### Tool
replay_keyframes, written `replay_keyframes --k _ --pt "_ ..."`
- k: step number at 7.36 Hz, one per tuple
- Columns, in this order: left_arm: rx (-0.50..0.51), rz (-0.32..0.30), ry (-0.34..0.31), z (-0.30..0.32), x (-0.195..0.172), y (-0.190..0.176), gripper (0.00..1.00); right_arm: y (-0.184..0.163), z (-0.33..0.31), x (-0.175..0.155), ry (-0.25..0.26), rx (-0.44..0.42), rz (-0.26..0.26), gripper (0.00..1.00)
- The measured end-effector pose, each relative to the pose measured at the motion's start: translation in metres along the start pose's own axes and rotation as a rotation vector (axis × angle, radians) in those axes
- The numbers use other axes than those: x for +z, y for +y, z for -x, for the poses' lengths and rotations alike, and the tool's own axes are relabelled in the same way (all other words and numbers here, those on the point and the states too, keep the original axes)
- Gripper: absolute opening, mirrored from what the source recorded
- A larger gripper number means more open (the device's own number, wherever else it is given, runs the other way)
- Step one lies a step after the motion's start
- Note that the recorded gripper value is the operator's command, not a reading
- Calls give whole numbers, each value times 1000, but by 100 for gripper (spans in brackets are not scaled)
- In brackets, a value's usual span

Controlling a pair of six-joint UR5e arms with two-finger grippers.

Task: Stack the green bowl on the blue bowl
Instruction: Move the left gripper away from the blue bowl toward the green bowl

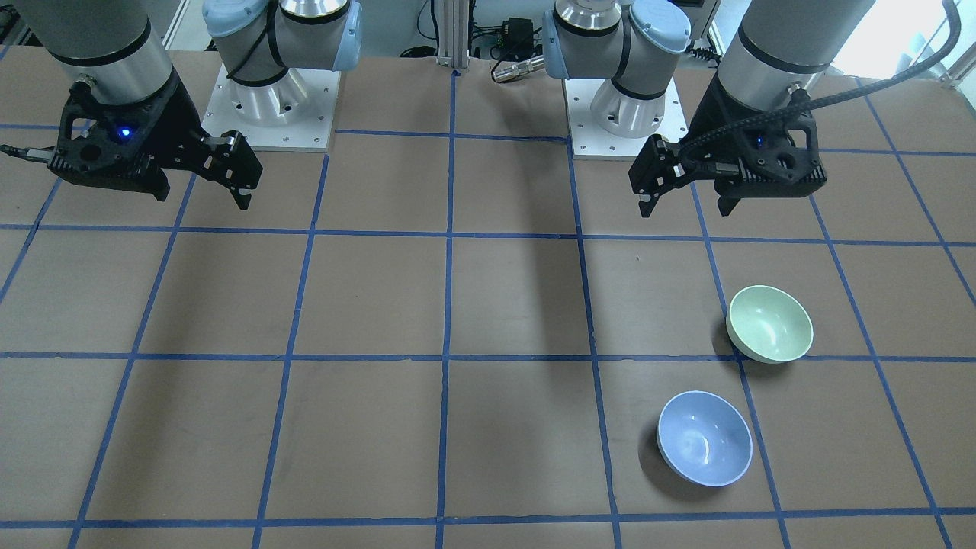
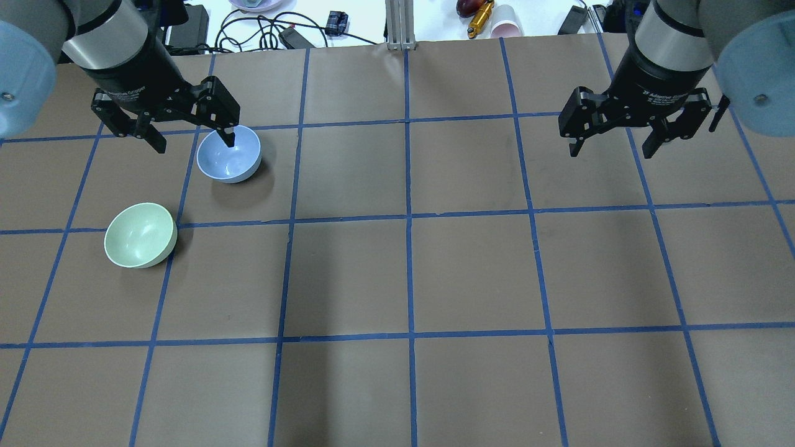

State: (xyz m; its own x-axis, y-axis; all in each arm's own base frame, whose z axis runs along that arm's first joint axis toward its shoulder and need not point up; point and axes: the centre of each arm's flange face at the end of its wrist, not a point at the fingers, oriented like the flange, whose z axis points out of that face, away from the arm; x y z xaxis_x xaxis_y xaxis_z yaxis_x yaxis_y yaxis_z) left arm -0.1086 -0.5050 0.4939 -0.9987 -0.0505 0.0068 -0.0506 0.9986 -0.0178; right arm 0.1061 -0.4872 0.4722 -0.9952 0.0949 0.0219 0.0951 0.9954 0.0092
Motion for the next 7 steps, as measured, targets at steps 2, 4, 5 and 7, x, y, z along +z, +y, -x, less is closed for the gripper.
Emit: replay_keyframes --k 2,4,5,7 --pt "-2 1 -2 0 1 -1 100 0 0 0 0 0 0 100" --pt "-2 -1 -2 0 0 0 100 0 0 0 0 0 0 100" --pt "-2 -1 -3 0 -1 1 100 0 0 0 0 0 0 100" --pt "-1 -1 -3 1 -1 2 100 0 0 0 0 0 0 100"
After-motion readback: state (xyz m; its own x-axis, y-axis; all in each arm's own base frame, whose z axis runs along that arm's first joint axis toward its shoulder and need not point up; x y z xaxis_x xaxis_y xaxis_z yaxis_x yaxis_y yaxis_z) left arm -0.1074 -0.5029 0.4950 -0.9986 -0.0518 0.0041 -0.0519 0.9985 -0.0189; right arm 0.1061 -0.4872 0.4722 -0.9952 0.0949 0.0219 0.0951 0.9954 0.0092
